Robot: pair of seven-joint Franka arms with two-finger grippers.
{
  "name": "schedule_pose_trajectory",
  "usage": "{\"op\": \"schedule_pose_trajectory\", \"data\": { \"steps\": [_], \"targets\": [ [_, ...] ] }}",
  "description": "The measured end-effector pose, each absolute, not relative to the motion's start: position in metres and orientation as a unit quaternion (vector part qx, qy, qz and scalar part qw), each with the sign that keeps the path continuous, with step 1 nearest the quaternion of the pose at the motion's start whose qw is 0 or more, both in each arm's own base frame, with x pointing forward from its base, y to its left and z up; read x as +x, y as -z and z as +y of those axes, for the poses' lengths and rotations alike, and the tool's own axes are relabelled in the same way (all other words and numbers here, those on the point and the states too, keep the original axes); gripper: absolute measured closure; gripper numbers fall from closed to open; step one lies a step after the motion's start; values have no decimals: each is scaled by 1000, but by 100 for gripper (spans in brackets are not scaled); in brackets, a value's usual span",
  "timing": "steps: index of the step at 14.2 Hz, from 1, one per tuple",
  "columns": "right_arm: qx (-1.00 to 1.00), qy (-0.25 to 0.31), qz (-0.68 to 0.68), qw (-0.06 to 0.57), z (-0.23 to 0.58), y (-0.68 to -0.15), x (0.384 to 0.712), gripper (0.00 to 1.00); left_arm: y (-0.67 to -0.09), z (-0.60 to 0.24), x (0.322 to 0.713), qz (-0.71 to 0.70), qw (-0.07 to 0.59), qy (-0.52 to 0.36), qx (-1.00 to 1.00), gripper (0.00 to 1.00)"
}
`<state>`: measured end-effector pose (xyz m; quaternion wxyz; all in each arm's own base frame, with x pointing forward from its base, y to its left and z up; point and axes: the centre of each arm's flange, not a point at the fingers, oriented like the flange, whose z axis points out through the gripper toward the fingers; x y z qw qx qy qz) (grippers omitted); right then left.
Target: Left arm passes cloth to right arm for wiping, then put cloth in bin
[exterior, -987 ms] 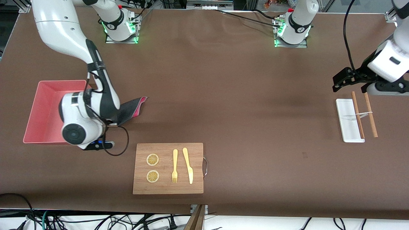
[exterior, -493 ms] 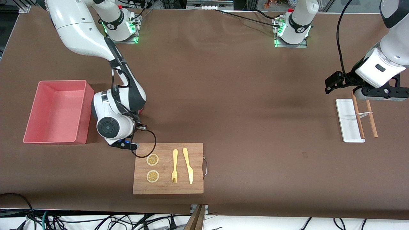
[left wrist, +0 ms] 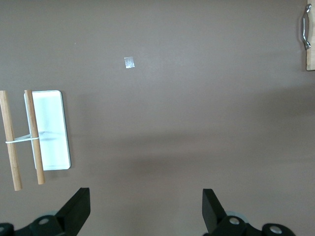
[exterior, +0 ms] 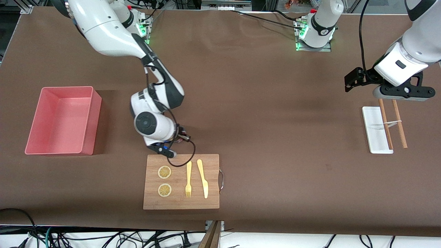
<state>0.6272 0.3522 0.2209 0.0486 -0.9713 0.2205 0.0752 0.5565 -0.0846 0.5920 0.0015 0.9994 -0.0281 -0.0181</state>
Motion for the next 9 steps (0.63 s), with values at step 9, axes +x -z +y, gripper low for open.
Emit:
{"op": "schedule_pose_trajectory", "data": {
  "steps": [9],
  "targets": [
    [-945, -132, 284, 94, 367, -247, 635, 98, -592, -85, 556, -29, 2, 18, 999, 0]
  ]
}}
